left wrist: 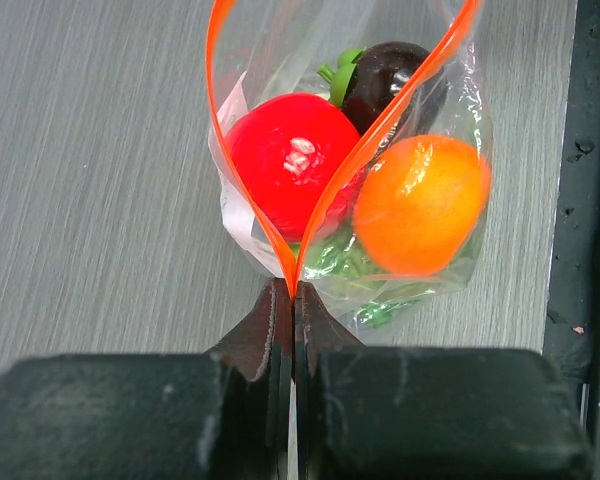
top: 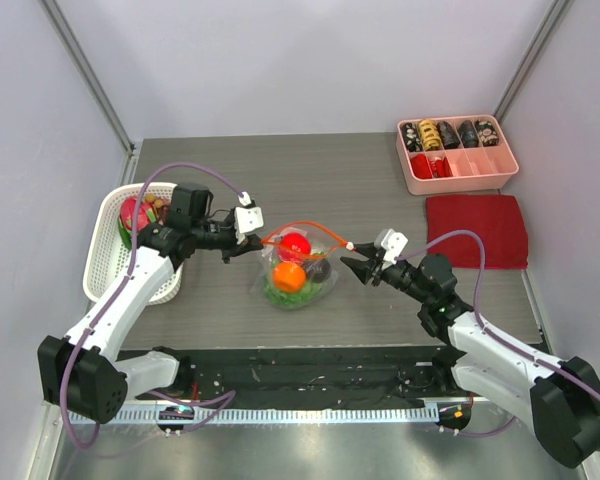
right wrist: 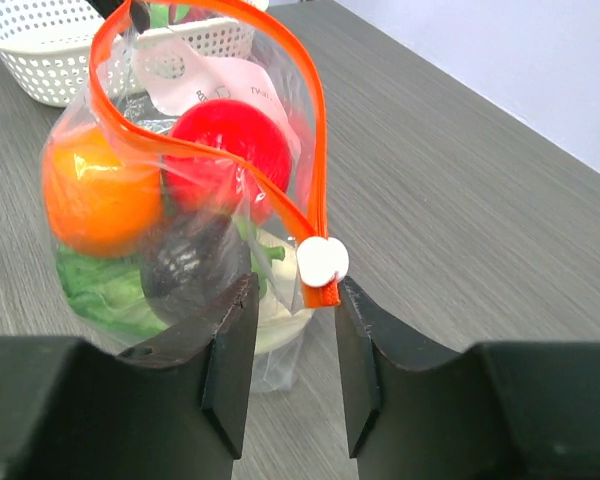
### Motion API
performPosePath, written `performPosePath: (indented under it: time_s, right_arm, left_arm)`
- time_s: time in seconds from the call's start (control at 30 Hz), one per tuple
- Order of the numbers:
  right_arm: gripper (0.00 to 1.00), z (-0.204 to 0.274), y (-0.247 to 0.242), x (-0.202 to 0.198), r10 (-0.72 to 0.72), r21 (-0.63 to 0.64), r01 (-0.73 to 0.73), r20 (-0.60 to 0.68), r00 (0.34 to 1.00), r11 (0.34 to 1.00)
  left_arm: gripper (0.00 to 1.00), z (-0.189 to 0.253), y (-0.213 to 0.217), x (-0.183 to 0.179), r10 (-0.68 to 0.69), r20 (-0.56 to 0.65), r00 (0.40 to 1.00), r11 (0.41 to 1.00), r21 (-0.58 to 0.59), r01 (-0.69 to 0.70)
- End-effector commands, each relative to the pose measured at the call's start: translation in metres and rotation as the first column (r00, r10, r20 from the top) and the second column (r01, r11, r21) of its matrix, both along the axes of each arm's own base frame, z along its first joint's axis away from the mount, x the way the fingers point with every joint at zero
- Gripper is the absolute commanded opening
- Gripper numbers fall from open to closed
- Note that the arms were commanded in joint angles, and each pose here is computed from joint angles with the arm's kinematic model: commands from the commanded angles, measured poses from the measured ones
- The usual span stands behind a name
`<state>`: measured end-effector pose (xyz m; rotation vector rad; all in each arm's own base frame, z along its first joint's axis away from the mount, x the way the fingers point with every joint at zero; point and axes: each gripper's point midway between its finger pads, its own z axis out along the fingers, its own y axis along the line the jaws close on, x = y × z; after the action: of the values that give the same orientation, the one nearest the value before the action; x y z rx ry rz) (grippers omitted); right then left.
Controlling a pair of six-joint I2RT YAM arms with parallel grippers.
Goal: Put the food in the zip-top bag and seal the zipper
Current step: Adjust the zipper food storage bag at the center of the board, then zip the zipper food storage bag at the center of the board.
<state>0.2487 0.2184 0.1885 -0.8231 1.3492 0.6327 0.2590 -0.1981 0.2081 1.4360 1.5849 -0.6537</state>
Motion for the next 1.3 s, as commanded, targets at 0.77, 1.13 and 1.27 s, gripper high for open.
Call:
performPosePath:
  time_s: [0.77,1.13,1.27]
  right_arm:
    - [0.01,0.056,0.020,-0.024,0.228,-0.105,-0.208,0.230,0.946,0.972]
    - [0.01,0.071,0.019,-0.042,0.351,-0.255,-0.292,0.226,0.909,0.922]
    - [0.01,0.072,0.020,-0.043,0.360,-0.258,-0.304,0.205,0.910,0.917]
  left_arm:
    - [0.84,0.125,-0.025,0.000,-0.020,0.145,0.989,0.986,-0.164,0.044]
    - [0.65,0.122,-0.111,-0.038,-0.312,0.167,0.935,0.935,-0.118,0.333]
    - [0.50,0.110,-0.138,-0.055,-0.396,0.165,0.903,0.903,-0.110,0.416]
